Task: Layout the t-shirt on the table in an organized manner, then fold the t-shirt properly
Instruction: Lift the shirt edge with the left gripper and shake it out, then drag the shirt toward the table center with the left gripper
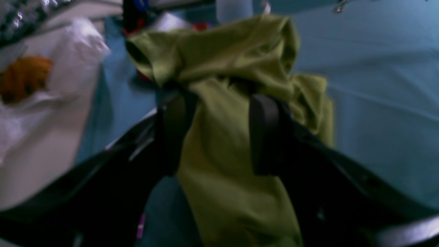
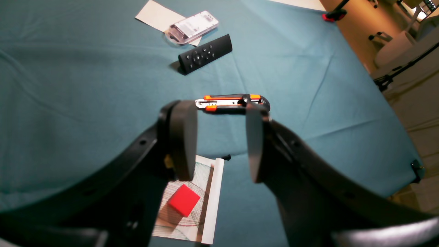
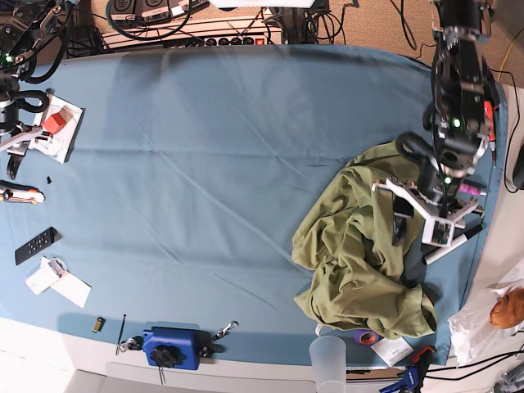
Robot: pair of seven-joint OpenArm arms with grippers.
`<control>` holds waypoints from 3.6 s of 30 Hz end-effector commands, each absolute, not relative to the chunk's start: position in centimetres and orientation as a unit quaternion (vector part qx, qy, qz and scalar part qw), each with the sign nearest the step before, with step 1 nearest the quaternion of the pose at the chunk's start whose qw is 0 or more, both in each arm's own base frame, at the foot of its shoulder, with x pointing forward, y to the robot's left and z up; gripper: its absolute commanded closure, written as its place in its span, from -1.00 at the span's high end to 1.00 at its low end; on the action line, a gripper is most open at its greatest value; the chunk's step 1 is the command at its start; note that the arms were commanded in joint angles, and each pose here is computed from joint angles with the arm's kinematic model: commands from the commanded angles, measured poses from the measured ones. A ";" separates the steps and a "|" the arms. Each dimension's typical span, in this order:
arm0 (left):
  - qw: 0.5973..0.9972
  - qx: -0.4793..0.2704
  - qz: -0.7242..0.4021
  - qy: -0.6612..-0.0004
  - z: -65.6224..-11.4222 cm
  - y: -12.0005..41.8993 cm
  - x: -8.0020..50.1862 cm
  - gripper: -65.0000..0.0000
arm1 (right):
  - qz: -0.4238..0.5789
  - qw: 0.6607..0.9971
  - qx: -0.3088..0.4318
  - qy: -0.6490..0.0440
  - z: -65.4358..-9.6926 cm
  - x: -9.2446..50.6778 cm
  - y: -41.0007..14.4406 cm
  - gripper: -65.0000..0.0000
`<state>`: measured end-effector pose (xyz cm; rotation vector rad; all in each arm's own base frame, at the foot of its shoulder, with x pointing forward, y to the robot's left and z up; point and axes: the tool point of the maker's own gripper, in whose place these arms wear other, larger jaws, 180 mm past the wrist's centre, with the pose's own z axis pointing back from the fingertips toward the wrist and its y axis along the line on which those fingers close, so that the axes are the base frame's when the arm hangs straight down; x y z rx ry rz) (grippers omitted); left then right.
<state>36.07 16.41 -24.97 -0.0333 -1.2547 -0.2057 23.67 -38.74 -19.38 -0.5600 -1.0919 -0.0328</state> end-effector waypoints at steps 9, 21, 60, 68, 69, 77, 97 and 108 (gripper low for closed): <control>0.820 -0.105 -0.114 -0.551 -25.8 15.0 38.9 -0.05 | -0.008 0.801 -0.273 -0.533 -17.7 24.1 -38.8 -0.26; 0.847 -0.130 -0.112 -0.503 -29.7 16.0 41.2 -0.10 | -0.008 0.801 -0.273 -0.533 -17.7 24.1 -38.8 -0.26; 0.726 -0.327 -0.296 -0.527 -22.9 7.5 28.5 -0.20 | 0.055 0.821 -0.200 -0.532 -19.9 26.1 -34.4 -0.26; 0.786 -0.157 -0.219 -0.557 -22.9 14.2 34.2 -0.17 | 0.058 0.821 -0.200 -0.532 -20.0 26.2 -34.3 -0.26; 0.788 -0.152 -0.218 -0.556 -23.0 14.5 34.4 -0.17 | 0.058 0.821 -0.200 -0.532 -20.0 26.2 -34.3 -0.26; 0.810 -0.133 -0.245 -0.517 -27.6 13.5 35.5 -0.17 | 0.058 0.821 -0.200 -0.532 -20.0 26.2 -34.3 -0.26; 0.849 -0.033 -0.276 -0.448 -34.2 16.0 39.5 -0.17 | 0.059 0.821 -0.210 -0.527 -20.0 26.1 -34.5 -0.26; 0.845 -0.055 -0.274 -0.455 -34.2 15.7 40.1 -1.00 | 0.059 0.820 -0.210 -0.528 -20.0 26.1 -34.5 -0.26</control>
